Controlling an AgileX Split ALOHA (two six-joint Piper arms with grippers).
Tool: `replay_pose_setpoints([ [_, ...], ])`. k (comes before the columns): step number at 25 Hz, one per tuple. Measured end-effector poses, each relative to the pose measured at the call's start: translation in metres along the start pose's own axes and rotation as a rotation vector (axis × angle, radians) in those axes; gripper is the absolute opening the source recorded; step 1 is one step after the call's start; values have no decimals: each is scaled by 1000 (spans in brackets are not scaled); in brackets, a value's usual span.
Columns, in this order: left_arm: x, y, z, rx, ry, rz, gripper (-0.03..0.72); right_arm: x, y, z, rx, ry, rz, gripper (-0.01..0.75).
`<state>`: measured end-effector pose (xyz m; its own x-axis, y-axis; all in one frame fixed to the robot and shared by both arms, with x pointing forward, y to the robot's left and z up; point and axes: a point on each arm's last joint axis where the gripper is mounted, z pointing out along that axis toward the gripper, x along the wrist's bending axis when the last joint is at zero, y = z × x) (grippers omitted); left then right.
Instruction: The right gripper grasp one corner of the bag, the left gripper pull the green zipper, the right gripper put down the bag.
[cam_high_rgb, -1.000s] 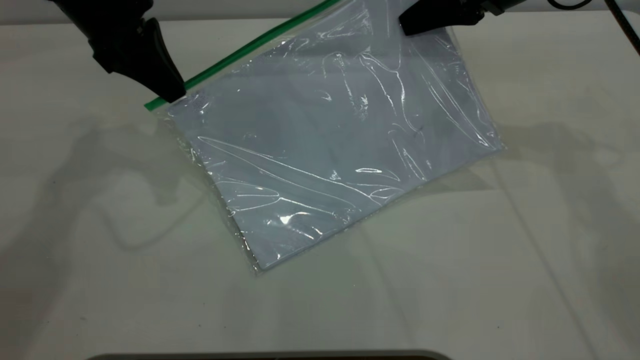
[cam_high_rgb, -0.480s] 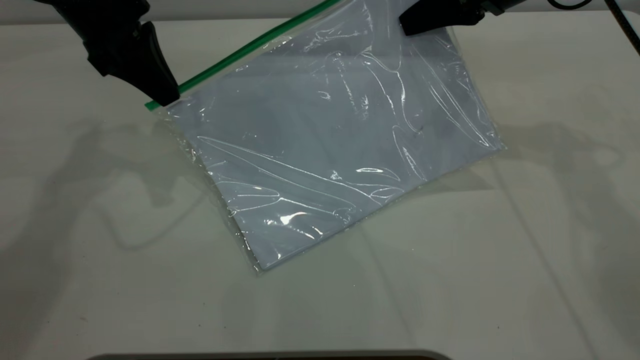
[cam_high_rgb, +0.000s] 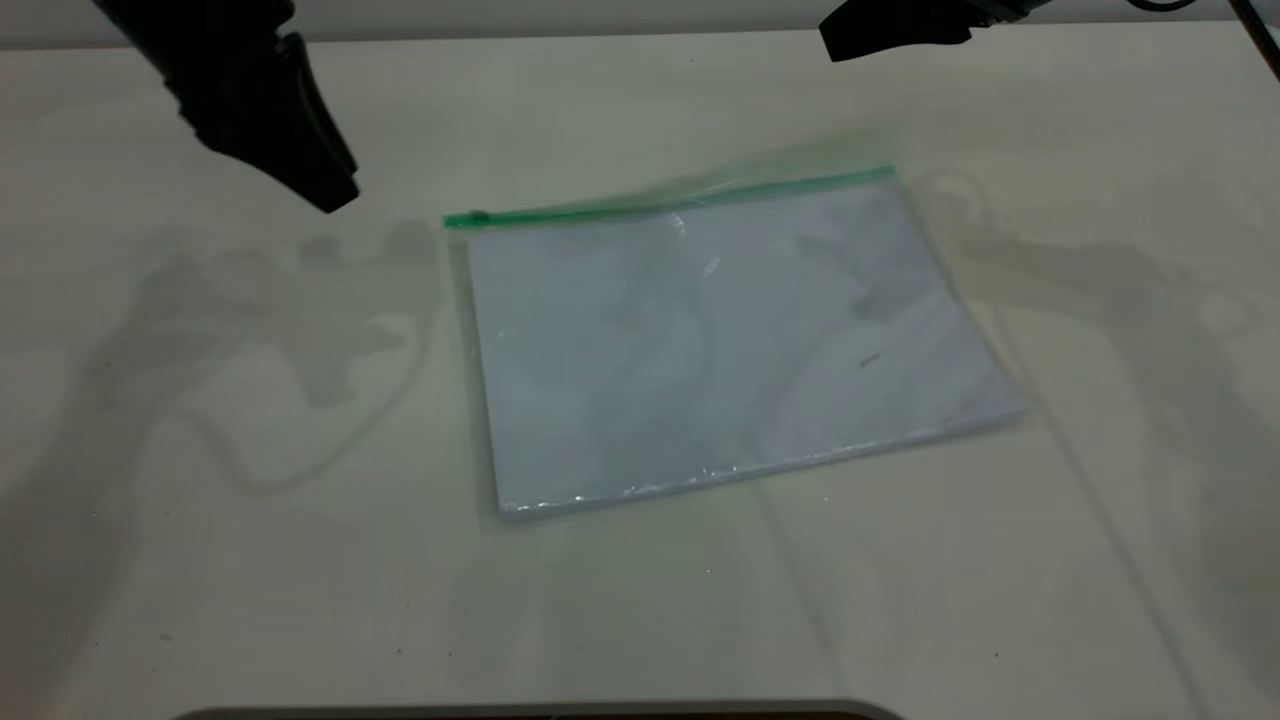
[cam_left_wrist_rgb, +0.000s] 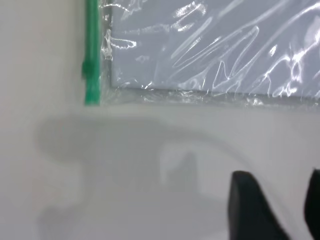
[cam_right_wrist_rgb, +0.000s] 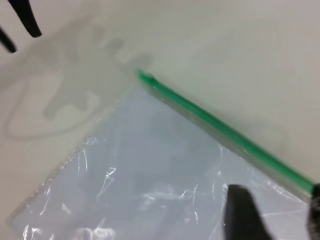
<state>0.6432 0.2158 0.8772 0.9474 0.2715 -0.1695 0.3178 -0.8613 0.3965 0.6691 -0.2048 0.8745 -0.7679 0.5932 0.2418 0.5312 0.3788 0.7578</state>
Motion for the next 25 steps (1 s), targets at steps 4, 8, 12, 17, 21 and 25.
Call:
replay_pose_setpoints([
  [4, 4, 7, -9, -44, 80, -115, 519, -8, 4, -4, 23, -89, 94, 589],
  [8, -3, 24, -56, -88, 192, -256, 571, -6, 36, -32, 68, -178, 97, 624],
  [12, -29, 45, -133, -138, 343, -377, 577, 15, 92, -88, 73, -252, 93, 600],
  [17, -84, 54, -226, -189, 537, -526, 577, 70, 151, -184, 54, -385, 125, 587],
  [21, -140, 51, -282, -260, 649, -586, 577, 126, 168, -256, 5, -493, 103, 587],
  [25, -198, 45, -322, -364, 714, -594, 577, 185, 171, -316, -84, -535, 55, 586],
])
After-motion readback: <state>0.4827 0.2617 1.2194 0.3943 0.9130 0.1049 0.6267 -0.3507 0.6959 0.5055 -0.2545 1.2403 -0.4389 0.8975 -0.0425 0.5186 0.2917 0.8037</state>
